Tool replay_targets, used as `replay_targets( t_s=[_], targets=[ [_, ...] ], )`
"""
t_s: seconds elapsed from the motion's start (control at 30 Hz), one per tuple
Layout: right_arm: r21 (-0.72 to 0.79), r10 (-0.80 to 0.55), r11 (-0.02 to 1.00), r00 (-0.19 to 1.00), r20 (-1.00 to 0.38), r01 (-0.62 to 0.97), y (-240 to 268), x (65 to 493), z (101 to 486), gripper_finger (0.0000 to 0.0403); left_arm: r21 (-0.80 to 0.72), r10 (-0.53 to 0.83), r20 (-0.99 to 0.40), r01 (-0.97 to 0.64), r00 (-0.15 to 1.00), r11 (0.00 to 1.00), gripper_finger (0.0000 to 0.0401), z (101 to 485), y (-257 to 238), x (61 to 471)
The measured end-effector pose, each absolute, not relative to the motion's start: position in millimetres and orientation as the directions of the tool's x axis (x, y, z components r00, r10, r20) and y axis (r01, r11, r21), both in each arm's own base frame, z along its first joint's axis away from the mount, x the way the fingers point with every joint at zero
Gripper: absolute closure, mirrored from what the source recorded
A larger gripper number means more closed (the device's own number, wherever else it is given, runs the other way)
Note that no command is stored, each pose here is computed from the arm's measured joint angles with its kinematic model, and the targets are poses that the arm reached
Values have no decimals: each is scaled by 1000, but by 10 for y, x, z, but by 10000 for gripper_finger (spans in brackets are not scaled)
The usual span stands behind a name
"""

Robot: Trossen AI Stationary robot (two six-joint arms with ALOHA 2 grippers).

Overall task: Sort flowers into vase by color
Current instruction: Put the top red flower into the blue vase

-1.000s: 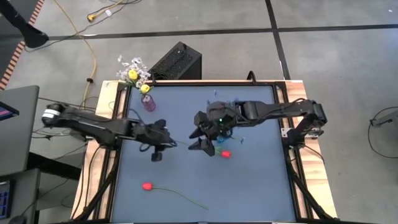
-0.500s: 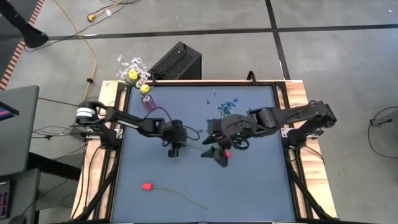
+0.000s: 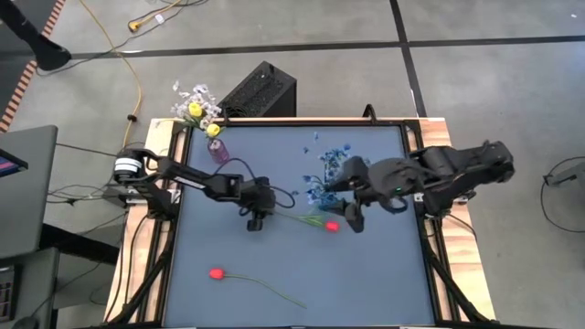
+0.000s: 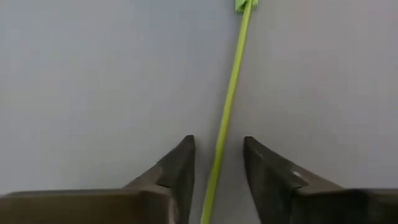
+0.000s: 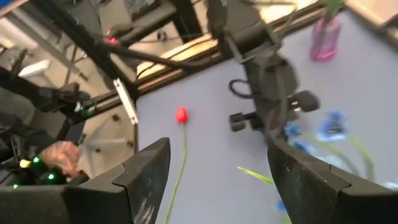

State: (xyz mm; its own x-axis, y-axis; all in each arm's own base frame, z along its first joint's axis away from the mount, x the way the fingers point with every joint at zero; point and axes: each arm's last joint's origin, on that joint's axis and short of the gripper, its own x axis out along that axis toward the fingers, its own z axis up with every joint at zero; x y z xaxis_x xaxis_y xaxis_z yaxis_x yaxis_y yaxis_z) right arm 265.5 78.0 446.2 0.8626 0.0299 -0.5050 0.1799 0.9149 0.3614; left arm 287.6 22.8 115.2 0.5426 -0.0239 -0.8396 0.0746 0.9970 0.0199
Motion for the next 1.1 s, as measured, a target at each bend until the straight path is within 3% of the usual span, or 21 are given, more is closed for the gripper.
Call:
replay_targets(
  t_s=[0.2, 0.43, 0.67, 0.9, 1.1],
  targets=[
    [308, -46, 926, 877, -478, 217, 750, 2436, 4569, 106, -15, -29, -863, 31, 505, 999, 389, 1107, 225, 2811],
    [267, -104, 927, 865, -492, 263, 682, 2253, 4610, 106, -119, -109, -840, 15, 531, 993, 400, 1390, 189, 2736],
    [252, -131, 931, 886, -444, 264, 622, 2123, 4704, 106, -79, -183, -736, 186, 652, 979, 401, 2077, 118, 2436],
    [207, -150, 944, 894, -423, 256, 597, 2121, 4729, 106, 14, -299, -459, 344, 836, 939, 401, 2765, -35, 1999],
    [173, -192, 945, 898, -395, 278, 544, 2046, 4778, 107, 44, -313, -124, 320, 942, 946, 401, 3234, -70, 1725]
  ],
)
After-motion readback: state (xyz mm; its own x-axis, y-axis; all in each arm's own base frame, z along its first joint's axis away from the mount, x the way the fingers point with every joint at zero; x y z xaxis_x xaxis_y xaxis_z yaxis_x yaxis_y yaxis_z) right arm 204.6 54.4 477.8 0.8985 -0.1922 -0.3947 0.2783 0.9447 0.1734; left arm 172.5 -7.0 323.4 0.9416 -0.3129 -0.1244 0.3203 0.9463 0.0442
